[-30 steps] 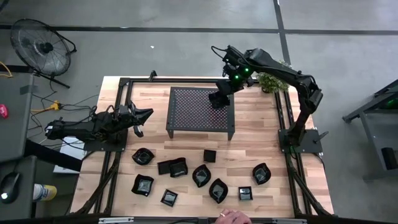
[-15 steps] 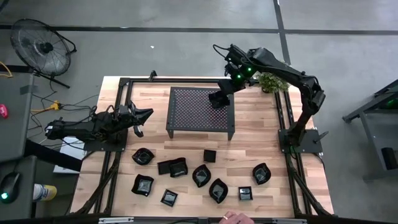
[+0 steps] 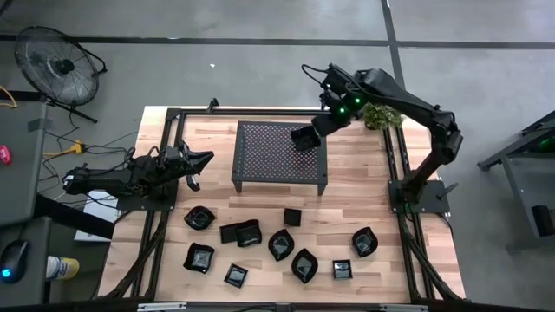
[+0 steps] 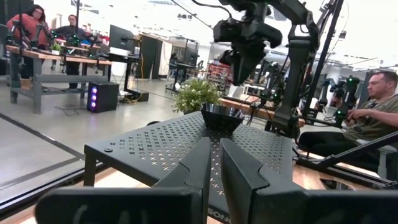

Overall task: Pick & Place Mini shaped plates
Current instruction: Put the black leaf-shaped plate on the shelf

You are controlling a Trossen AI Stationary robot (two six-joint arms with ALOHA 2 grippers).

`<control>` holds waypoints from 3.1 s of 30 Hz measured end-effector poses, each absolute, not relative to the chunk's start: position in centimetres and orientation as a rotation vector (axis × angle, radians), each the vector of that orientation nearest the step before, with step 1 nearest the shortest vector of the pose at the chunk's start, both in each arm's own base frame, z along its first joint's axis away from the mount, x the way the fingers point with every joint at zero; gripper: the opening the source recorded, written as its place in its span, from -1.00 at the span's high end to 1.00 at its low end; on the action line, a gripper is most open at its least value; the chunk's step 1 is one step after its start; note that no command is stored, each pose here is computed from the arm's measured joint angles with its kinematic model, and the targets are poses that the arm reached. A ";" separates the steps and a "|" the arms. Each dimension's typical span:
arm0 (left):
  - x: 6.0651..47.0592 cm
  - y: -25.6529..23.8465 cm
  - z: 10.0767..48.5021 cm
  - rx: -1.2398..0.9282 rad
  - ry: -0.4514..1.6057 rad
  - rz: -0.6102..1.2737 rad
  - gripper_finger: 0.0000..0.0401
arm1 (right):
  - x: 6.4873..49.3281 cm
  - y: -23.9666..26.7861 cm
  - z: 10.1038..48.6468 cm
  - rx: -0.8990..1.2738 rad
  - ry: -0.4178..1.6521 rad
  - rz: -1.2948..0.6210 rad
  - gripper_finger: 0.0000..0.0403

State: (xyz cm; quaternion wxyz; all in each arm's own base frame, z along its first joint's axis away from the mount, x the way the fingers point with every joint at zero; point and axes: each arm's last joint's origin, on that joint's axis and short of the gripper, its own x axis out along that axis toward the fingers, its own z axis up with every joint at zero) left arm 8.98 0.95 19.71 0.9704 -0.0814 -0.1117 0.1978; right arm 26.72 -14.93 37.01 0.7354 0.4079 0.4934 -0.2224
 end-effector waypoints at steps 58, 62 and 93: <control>9.0 1.0 19.7 -0.164 -0.225 0.400 0.84 | 28.3 11.5 26.2 1.035 1.393 -0.345 0.41; 9.0 1.0 19.7 -0.164 -0.225 0.400 0.84 | 28.9 12.2 23.7 1.119 1.306 -0.279 0.41; 9.0 1.0 19.7 -0.164 -0.225 0.400 0.84 | 26.5 13.1 20.1 1.298 1.466 -0.621 0.41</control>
